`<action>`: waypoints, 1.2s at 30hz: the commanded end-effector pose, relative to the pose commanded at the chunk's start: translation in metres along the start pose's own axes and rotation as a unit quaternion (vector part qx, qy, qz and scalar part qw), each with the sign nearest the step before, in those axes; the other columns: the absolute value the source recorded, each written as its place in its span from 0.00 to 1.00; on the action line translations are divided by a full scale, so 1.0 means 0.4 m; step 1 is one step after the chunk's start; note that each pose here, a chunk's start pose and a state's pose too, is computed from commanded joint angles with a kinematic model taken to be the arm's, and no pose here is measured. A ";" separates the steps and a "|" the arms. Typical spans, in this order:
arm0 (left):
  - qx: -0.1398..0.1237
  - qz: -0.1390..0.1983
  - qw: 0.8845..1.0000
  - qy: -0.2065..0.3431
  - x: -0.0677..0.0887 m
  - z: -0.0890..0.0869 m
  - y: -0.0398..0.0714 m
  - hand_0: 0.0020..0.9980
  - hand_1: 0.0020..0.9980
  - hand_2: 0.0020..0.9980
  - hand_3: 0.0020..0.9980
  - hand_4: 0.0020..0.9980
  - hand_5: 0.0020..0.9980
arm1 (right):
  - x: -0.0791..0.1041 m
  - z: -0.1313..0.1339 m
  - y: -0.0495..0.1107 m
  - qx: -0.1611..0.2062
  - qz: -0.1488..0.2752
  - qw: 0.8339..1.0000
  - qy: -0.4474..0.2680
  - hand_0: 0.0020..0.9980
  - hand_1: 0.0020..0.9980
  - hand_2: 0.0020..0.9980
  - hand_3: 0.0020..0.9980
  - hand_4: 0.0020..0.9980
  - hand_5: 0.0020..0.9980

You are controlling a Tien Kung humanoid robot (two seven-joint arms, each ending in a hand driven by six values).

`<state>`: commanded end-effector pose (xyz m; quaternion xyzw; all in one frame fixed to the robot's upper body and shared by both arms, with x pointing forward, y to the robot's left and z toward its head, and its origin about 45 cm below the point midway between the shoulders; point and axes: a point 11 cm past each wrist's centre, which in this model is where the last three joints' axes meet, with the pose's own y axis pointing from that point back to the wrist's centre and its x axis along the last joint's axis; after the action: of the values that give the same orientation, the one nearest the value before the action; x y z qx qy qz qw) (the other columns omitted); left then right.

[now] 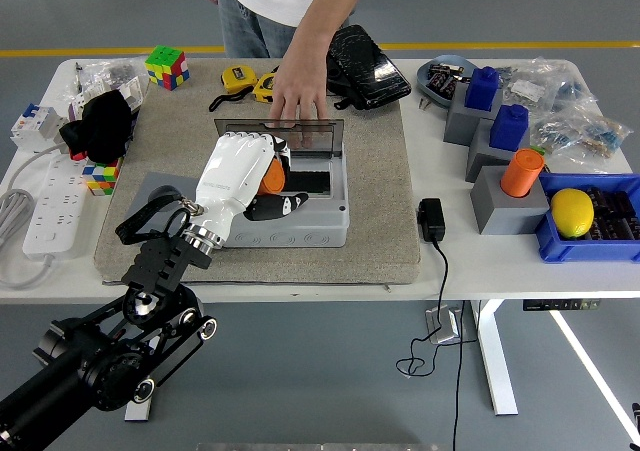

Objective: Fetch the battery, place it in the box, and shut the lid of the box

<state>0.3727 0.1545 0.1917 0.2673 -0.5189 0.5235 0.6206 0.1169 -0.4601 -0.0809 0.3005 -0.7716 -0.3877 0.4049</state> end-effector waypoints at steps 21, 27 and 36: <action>-0.083 -0.018 0.996 -0.017 -0.016 0.127 -0.041 0.11 0.12 0.14 0.14 0.75 0.10 | -0.008 -0.001 0.001 -0.003 -0.003 1.000 0.009 0.82 0.81 0.77 0.79 1.00 1.00; -0.113 -0.033 0.993 -0.031 -0.032 0.156 -0.038 0.11 0.12 0.14 0.14 0.75 0.10 | -0.012 -0.010 0.002 0.000 -0.004 1.000 0.008 0.82 0.81 0.77 0.79 1.00 1.00; -0.113 -0.036 0.992 -0.045 -0.051 0.118 -0.033 0.11 0.12 0.14 0.14 0.75 0.10 | -0.016 -0.009 0.003 -0.001 -0.005 1.000 0.009 0.82 0.81 0.77 0.79 1.00 1.00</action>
<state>0.3695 0.1014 0.1907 0.2372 -0.5923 0.4265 0.6411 0.1228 -0.4558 -0.0811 0.3075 -0.7662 -0.3875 0.4101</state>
